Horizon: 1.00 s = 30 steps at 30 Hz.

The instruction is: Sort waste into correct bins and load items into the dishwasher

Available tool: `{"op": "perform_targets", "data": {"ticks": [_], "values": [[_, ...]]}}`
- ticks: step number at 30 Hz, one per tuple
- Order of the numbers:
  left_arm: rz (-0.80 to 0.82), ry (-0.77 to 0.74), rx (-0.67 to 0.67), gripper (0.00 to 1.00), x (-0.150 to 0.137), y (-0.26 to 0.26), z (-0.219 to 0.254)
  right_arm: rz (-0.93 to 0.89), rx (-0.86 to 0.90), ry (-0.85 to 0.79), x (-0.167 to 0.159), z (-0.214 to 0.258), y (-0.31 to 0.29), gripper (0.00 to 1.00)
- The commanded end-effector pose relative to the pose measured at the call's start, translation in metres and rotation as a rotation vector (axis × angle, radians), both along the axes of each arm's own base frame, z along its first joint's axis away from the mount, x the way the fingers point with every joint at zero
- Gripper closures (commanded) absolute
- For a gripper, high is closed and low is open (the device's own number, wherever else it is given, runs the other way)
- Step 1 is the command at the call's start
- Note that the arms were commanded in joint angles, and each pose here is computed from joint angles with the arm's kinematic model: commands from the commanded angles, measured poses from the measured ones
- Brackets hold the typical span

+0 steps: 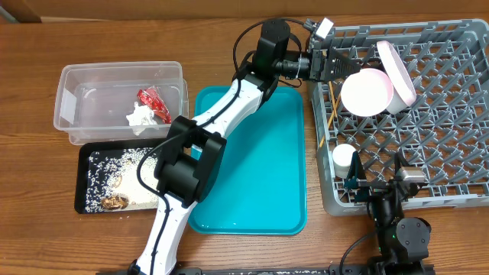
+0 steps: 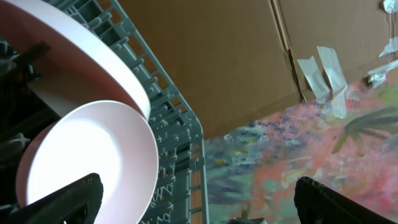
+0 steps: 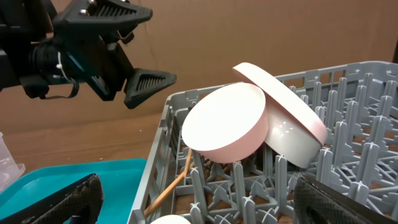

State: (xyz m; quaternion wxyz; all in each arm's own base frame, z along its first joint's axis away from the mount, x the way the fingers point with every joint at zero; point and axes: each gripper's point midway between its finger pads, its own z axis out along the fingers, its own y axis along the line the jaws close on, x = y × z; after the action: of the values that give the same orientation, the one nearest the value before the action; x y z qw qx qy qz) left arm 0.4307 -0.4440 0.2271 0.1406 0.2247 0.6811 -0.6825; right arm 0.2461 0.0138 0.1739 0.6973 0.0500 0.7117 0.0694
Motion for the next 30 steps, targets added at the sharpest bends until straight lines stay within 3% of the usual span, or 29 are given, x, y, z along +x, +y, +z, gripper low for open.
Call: {"op": "perform_targets", "data": {"ticks": [1,6,11,15,19,23,25,30], "values": [[-0.048,-0.103,-0.041,0.00,-0.016,0.003,0.036,-0.009,0.003,-0.004,0.000,-0.002,-0.002,0.00],[-0.058,-0.111,0.005,0.00,-0.031,-0.014,0.023,-0.009,0.003,-0.003,0.000,-0.002,-0.002,0.00],[0.056,-0.067,0.103,0.00,-0.020,-0.010,0.019,-0.009,0.003,-0.003,0.000,-0.002,-0.002,0.00],[0.318,-0.109,0.406,0.00,0.002,0.023,-0.003,-0.009,0.003,-0.004,0.000,-0.002,-0.002,0.00],[0.492,-0.259,0.662,0.00,0.001,0.057,0.007,-0.009,0.003,-0.003,0.000,-0.002,-0.002,0.00],[0.449,-0.320,0.592,0.00,-0.024,0.048,0.047,-0.010,0.003,-0.003,0.000,-0.002,-0.002,0.00],[0.454,-0.358,0.580,0.23,-0.025,0.044,0.054,-0.009,0.003,-0.003,0.000,-0.002,-0.002,0.00],[0.460,-0.443,0.708,0.32,-0.027,0.033,0.021,-0.009,0.003,-0.003,0.000,-0.002,-0.002,0.00]]}}
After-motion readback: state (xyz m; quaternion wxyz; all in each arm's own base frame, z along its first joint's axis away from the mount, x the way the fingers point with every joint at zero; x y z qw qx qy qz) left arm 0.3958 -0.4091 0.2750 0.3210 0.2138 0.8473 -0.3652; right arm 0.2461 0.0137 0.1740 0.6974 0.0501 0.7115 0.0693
